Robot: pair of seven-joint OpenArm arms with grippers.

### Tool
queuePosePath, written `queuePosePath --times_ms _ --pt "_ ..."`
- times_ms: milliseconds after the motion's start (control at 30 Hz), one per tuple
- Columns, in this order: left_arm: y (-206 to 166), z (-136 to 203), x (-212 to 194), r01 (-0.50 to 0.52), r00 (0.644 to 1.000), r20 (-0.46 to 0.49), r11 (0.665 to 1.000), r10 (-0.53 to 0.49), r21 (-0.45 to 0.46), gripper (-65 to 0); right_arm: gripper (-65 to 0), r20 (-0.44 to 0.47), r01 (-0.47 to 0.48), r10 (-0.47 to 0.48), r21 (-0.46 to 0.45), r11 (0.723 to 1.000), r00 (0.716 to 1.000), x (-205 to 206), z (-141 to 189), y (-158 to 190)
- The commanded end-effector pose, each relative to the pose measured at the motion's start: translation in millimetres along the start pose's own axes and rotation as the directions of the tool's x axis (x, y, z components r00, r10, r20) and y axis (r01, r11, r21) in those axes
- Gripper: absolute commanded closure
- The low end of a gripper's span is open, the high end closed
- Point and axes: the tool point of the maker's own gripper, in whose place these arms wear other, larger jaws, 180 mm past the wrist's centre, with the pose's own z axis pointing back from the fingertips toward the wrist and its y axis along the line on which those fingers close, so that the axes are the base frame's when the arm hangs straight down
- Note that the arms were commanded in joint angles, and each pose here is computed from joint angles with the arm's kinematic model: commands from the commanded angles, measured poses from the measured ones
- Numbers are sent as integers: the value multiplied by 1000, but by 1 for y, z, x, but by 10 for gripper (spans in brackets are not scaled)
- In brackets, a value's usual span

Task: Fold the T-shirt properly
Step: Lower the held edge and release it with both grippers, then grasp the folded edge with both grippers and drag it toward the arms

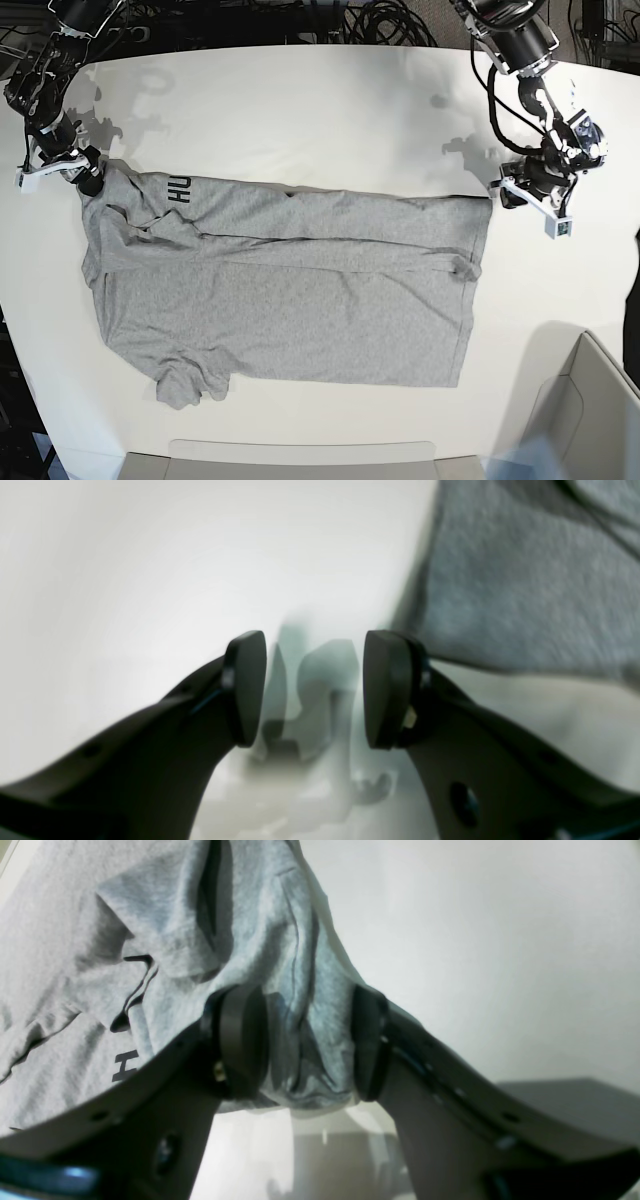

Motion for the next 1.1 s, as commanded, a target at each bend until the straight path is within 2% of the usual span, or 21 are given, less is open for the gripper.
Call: queuePosePath --times_ms 0,167,267,500,633,733,800,900,933,1000,1067 --pt "-10 0 17 18 999 48 999 -16 -40 -317 -281 23 -29 30 -9 1000 999 14 4 -2" --pt "-18 -21 7 -26 1000 -11 995 25 -98 -317 -281 26 -28 28 -6 1000 999 15 3 -1" --pt "-25 -31 -7 -9 999 -49 989 1 -147 -317 -281 24 -29 29 -8 1000 999 14 4 -2" --pt "-29 -34 -2 -18 999 -53 987 10 -162 -316 -281 23 -28 29 -9 1000 999 14 4 -2" --pt "-19 -32 -4 -58 997 -49 987 52 -146 -316 -281 22 -31 31 -11 999 999 14 4 -2" --pt "-24 -34 -4 -41 998 -55 987 32 -155 -314 -270 24 -45 46 -16 999 999 19 6 -5" --pt "-31 -35 -4 -17 998 -62 986 7 -166 -278 -220 24 -45 46 -16 999 999 19 6 -5" --pt "-33 -36 -5 -6 998 -69 986 -5 -166 -151 -107 24 -46 47 -17 999 999 19 6 -5" --pt "-32 -36 -5 -9 998 -66 986 -2 -165 -84 -59 25 -44 44 -23 999 999 20 6 -6" --pt "-31 -36 -7 -9 998 -71 987 -2 -163 0 0 14 -64 64 -44 997 998 19 5 -9" --pt "-27 -35 -8 -7 997 -74 988 -5 -156 0 0 -3 -106 106 -81 991 994 21 3 -14"
